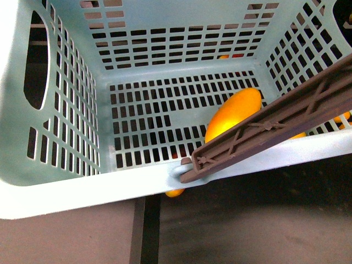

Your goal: Pick lemon and mango into basket

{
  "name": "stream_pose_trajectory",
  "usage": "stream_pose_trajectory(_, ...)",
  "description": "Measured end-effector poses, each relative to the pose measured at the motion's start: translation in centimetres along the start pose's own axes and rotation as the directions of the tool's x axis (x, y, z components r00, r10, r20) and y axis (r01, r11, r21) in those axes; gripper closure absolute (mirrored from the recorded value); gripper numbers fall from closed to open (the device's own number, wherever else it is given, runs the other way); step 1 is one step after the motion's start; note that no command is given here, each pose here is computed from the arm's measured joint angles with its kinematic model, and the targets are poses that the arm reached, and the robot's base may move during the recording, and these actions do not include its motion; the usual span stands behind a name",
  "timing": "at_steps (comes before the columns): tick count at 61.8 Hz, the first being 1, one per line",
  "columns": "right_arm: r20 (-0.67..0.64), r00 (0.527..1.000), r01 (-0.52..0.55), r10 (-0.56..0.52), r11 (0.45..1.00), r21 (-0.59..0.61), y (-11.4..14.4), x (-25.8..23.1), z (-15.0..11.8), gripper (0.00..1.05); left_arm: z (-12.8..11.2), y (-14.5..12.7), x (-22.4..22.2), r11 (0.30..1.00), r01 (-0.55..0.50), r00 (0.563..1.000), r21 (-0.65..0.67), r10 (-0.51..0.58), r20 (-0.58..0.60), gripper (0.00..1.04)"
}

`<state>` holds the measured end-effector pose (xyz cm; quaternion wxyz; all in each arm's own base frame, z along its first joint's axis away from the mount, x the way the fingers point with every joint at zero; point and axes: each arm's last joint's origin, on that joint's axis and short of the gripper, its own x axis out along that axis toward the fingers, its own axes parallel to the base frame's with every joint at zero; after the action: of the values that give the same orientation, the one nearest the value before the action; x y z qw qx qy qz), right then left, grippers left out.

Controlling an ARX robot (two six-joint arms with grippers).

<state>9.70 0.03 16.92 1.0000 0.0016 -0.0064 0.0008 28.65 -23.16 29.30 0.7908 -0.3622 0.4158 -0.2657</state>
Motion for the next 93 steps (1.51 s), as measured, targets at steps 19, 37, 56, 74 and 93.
stream_pose_trajectory(19,0.0,1.0,0.0,0.0,1.0,0.0,0.0,0.0,0.0,0.49,0.0,0.0,0.0,1.0,0.001,1.0,0.001,-0.001,-0.001,1.01)
stream_pose_trajectory(37,0.0,1.0,0.0,0.0,1.0,0.0,0.0,0.0,0.0,0.09,0.0,0.0,0.0,1.0,0.0,1.0,0.001,0.0,0.001,1.01)
stream_pose_trajectory(56,0.001,1.0,0.001,-0.001,1.0,0.0,0.0,0.0,0.0,0.09,1.7,1.2,-0.6,0.937,-0.273,0.714,-0.216,0.348,0.608,1.01)
stream_pose_trajectory(74,0.001,1.0,-0.002,0.002,1.0,0.0,0.0,0.0,0.0,0.09,4.2,6.1,-1.2,0.901,-0.253,0.698,-0.351,0.422,0.579,1.01)
stream_pose_trajectory(93,0.001,1.0,-0.002,0.002,1.0,0.0,0.0,0.0,0.0,0.09,9.4,14.0,0.1,0.757,-0.174,0.572,-0.63,0.598,0.561,1.01)
